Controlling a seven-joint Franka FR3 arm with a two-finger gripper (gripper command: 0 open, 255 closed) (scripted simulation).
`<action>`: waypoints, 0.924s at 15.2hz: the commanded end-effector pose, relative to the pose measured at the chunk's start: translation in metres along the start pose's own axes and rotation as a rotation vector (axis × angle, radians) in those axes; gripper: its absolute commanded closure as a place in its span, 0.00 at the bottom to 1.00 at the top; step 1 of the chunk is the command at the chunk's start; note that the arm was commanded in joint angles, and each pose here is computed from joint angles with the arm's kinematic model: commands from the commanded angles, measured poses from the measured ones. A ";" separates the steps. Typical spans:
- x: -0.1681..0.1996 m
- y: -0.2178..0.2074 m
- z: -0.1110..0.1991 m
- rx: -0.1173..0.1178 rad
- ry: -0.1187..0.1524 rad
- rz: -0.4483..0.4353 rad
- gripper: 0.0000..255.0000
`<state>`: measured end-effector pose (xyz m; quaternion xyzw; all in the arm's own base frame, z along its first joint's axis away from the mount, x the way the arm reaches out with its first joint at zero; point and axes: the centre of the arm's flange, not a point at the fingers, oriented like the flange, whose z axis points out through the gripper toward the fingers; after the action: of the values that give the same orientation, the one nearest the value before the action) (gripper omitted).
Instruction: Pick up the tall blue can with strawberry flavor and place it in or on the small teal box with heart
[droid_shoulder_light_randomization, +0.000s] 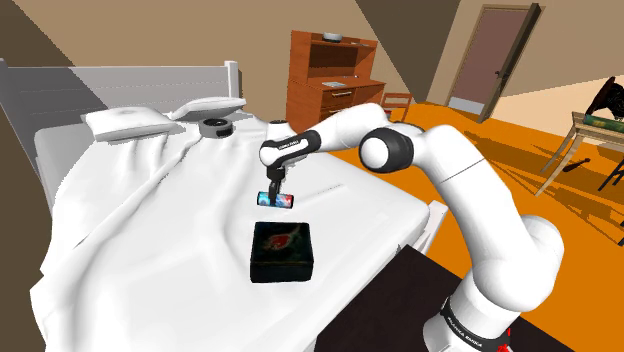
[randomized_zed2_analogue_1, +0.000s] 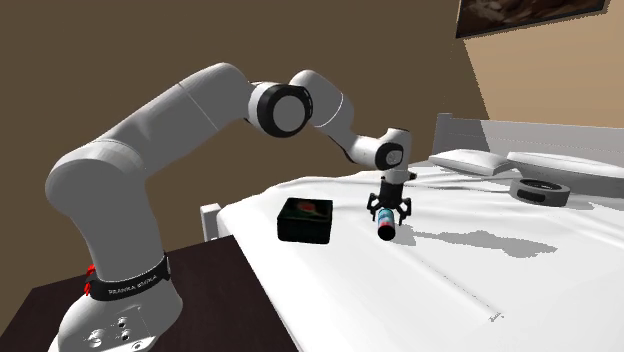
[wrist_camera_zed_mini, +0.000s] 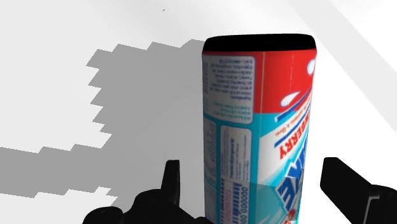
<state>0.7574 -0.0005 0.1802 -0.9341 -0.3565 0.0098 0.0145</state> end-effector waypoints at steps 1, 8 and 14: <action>0.000 0.000 0.002 0.000 0.000 0.000 0.00; 0.000 0.000 0.002 0.000 0.000 0.000 1.00; 0.000 0.000 0.003 0.000 0.000 0.000 1.00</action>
<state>0.7580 -0.0005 0.1783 -0.9341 -0.3567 0.0090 0.0143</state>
